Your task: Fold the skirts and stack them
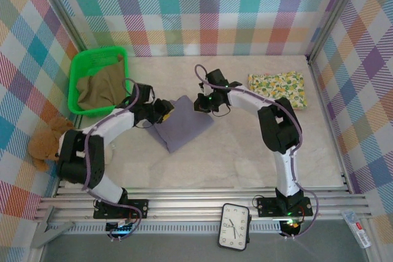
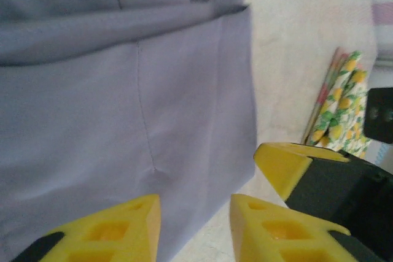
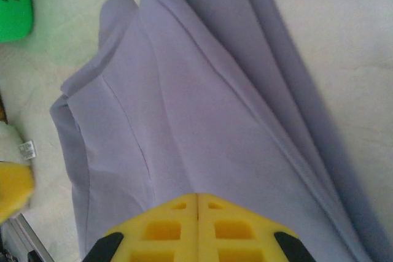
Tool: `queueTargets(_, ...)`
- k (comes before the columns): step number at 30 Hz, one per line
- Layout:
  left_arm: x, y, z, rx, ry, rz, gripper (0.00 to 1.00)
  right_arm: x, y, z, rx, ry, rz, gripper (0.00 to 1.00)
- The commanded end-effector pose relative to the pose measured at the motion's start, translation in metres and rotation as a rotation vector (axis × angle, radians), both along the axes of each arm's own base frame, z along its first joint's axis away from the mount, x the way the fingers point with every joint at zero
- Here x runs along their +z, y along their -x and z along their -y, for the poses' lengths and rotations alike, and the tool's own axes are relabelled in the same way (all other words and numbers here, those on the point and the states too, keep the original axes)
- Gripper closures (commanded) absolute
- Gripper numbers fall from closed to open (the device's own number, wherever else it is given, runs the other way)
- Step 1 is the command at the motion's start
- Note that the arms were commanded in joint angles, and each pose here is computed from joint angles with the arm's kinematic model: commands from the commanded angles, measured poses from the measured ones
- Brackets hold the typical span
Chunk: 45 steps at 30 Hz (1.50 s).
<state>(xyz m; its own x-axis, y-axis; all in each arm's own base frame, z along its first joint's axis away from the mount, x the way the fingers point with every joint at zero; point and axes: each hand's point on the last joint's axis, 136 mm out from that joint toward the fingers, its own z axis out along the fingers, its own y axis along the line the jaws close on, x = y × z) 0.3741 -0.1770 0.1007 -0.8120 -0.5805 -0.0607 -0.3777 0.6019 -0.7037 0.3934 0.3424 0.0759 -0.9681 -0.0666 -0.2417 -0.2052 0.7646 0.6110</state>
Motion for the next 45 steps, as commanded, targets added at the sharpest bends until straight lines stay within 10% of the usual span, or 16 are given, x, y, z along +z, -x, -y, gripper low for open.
queueTargets(1,-0.024,0.004,0.008,0.036,0.032,-0.099,0.68,-0.011,0.000,-0.010,-0.027,-0.008,-0.063,1.00)
queueTargets(6,-0.082,0.045,-0.037,0.136,-0.161,-0.253,0.65,-0.020,0.009,-0.007,-0.025,-0.006,-0.102,0.92)
queueTargets(13,-0.120,0.074,-0.055,0.119,-0.246,-0.358,0.64,0.008,0.001,0.004,0.045,0.048,0.013,0.54)
queueTargets(16,-0.123,0.073,-0.056,0.122,-0.249,-0.360,0.64,-0.006,-0.005,0.011,0.046,0.087,0.009,0.21)
queueTargets(25,-0.125,0.078,-0.063,0.128,-0.267,-0.364,0.62,-0.032,-0.025,0.011,0.147,0.209,0.042,0.01)
queueTargets(35,-0.125,0.080,-0.067,0.136,-0.260,-0.366,0.62,-0.035,0.015,-0.016,0.249,0.017,-0.208,0.10)
queueTargets(45,-0.127,0.082,-0.068,0.135,-0.260,-0.371,0.62,-0.045,0.040,-0.019,0.207,-0.044,-0.387,0.41)
